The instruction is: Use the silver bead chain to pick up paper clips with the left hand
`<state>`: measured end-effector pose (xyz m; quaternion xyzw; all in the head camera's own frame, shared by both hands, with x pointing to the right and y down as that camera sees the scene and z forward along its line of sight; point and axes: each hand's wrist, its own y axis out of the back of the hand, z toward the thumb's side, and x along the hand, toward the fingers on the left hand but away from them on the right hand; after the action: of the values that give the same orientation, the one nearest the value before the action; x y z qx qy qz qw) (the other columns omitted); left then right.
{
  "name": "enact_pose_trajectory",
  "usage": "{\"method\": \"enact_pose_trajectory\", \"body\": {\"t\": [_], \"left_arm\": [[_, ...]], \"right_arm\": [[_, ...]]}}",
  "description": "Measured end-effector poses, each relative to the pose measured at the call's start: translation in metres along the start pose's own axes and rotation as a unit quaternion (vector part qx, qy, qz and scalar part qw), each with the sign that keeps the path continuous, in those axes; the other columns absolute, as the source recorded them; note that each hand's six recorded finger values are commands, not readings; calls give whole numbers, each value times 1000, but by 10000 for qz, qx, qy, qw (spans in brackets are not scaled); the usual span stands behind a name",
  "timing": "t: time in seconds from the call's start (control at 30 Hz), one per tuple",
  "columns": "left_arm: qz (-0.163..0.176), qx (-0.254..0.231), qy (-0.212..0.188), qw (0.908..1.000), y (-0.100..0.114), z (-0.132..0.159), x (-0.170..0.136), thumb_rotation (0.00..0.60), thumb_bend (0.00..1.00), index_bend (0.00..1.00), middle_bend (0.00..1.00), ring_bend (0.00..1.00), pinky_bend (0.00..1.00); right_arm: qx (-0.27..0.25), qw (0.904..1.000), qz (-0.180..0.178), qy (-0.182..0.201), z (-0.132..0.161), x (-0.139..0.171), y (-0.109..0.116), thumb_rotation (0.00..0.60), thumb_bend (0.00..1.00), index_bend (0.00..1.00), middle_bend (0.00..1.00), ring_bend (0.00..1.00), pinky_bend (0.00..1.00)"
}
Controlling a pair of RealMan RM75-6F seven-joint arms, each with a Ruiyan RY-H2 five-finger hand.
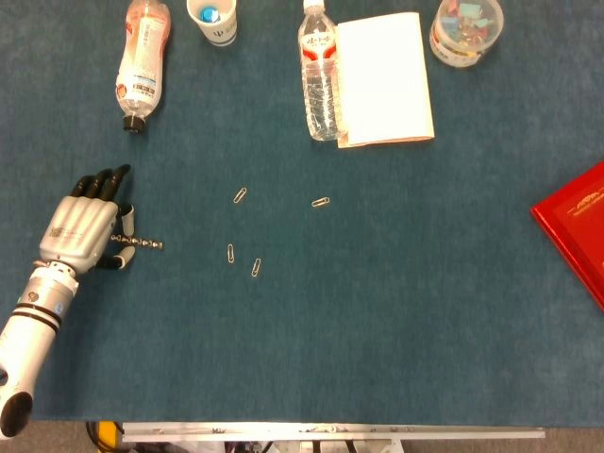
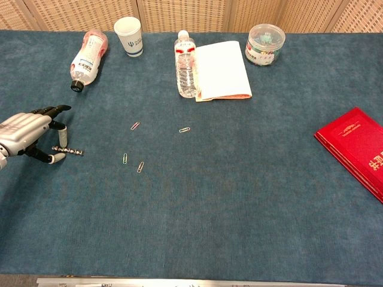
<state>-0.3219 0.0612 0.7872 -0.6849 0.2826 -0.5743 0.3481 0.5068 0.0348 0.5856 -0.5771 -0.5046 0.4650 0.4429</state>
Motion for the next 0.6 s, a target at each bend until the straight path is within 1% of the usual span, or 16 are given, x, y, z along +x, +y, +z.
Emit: {"method": "enact_pose_trajectory", "body": {"t": [0.3,0.6], "left_arm": [[-4,-7,-6,10000,0,2,1,600,334,541,0,0,85],[-27,-8,10,10000,-1,1,0,600,354,549,0,0,85]], "right_arm": [[-2,10000,-13,4,0,0,1,600,174,391,315,262,382],[0,10000,-10,-3,0,0,1,600,174,391,315,262,382]]}}
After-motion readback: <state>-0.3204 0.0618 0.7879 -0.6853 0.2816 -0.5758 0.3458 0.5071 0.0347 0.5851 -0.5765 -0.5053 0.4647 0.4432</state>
